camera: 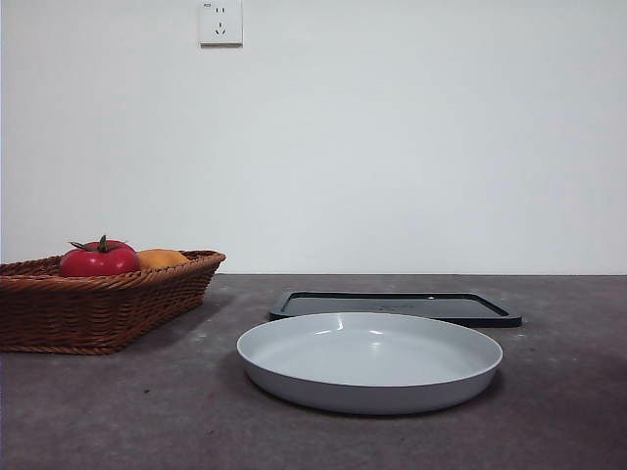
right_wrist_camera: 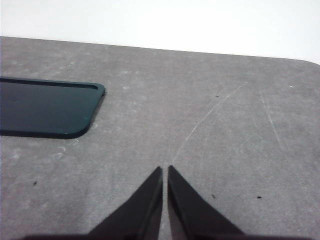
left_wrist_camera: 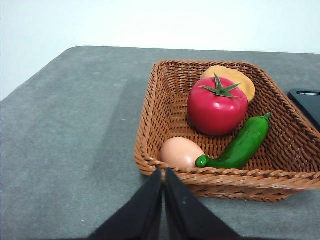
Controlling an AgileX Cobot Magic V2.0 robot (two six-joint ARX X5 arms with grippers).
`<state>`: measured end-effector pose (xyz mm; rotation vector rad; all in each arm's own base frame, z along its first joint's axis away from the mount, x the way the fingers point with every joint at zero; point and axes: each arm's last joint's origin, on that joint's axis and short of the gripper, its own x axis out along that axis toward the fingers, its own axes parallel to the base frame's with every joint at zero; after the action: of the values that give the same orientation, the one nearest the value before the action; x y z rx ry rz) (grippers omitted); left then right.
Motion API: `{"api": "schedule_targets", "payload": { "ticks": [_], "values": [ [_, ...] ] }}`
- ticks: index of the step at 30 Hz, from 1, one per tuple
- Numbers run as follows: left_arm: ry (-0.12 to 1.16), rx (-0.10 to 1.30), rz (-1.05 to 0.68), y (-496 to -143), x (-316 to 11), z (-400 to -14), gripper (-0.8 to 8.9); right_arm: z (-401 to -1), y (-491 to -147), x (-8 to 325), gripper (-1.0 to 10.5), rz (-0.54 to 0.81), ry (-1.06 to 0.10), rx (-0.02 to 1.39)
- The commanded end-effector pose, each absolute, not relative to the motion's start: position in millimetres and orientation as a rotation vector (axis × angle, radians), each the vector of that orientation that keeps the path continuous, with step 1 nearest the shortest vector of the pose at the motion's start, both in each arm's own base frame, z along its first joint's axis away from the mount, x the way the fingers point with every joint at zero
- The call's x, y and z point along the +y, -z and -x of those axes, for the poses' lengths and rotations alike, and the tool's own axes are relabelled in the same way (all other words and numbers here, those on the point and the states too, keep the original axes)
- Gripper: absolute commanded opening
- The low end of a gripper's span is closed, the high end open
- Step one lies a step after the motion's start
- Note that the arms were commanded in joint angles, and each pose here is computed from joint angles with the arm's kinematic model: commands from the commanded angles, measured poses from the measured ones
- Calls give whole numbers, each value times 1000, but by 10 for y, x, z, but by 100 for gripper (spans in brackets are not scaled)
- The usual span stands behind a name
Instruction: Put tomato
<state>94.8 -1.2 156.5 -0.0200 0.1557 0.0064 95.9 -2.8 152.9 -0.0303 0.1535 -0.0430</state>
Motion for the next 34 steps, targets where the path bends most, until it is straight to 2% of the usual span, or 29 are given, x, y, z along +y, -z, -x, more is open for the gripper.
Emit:
{"api": "schedule_targets", "payload": {
  "ticks": [1,19,26,34],
  "values": [
    [-11,178,11,-1494,-9,-956,9,-963,-1522,-30,7,38,46,145],
    [-11,177,13,-1494,-9,-956,9,-963,-1522,-29,7,29,45,144],
    [-12,169,16,-1503,-9,-957,9,-963,-1522,-26,7,-58,41,143],
    [-12,83,43,-1675,-8,-943,9,-948,-1627,-20,7,-145,26,108]
  ]
}}
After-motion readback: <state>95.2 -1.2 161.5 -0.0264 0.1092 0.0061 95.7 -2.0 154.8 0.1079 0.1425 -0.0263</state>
